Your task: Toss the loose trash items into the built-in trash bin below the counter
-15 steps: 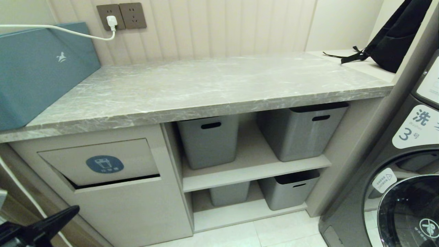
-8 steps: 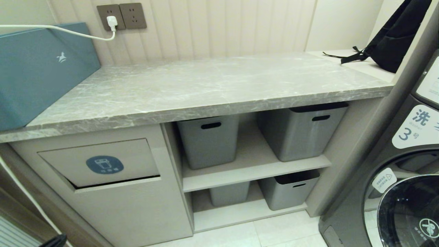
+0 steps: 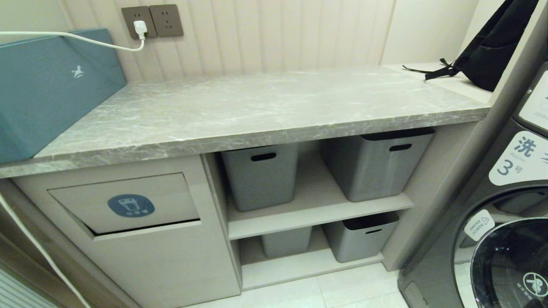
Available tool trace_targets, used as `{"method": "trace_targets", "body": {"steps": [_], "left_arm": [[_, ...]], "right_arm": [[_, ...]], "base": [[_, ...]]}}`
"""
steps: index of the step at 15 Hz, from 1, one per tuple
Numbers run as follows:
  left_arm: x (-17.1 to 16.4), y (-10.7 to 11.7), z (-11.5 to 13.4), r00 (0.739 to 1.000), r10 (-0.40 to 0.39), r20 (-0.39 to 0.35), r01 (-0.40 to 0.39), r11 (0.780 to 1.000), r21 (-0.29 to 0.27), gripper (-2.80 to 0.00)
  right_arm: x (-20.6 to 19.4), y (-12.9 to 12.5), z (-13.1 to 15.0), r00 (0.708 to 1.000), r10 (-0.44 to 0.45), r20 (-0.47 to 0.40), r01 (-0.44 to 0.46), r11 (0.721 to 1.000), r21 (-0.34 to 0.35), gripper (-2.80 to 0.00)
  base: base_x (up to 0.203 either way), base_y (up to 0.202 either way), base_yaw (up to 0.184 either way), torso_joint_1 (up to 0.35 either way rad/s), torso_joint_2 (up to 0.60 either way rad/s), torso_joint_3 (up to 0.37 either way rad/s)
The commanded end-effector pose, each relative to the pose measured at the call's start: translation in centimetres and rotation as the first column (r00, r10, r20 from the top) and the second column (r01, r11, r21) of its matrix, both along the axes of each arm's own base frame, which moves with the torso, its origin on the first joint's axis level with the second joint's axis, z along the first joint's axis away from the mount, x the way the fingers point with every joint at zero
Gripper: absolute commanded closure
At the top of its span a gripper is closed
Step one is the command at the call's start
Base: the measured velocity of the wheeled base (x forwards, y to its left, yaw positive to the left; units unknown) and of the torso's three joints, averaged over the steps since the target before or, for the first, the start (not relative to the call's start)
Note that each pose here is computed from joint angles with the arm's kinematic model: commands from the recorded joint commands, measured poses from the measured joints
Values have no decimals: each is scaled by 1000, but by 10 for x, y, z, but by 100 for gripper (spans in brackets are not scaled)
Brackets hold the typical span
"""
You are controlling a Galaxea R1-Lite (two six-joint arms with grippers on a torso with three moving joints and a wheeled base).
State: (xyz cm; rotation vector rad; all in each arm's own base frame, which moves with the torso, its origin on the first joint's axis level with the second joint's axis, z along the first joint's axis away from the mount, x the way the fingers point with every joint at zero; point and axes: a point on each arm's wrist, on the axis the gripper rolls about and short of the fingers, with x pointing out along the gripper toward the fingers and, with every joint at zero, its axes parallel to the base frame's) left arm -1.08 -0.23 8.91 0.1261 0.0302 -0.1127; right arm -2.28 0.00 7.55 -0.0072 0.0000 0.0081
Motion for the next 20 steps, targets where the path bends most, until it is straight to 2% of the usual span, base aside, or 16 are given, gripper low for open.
{"method": "trace_targets", "body": {"steps": [1,2,3,6,13,15,17,20], "left_arm": [[-12,1,-10,996,61,68,-61,998,-1,0],[-12,2,-15,995,97,25,-97,995,-11,0],[-12,2,-14,995,98,32,-97,995,-24,0],[-12,2,-14,997,71,32,-71,997,-16,0],[-12,2,-14,996,82,30,-81,996,-25,0],[-12,2,-14,996,89,28,-87,995,-47,0],[-12,2,-14,995,98,24,-96,991,-91,0],[-12,2,-14,994,110,23,-107,990,-96,0]], "right_arm": [[0,0,0,1000,2,2,-2,1000,0,0],[0,0,0,1000,1,2,-1,1000,1,0],[0,0,0,1000,1,1,-1,1000,1,0],[0,0,0,1000,1,2,-1,1000,1,0],[0,0,0,1000,1,2,-1,1000,1,0],[0,0,0,1000,1,2,-1,1000,1,0],[0,0,0,1000,1,2,-1,1000,1,0],[0,0,0,1000,1,2,-1,1000,1,0]], "base": [[0,0,0,0,0,0],[0,0,0,0,0,0],[0,0,0,0,0,0],[0,0,0,0,0,0],[0,0,0,0,0,0],[0,0,0,0,0,0],[0,0,0,0,0,0],[0,0,0,0,0,0]]}}
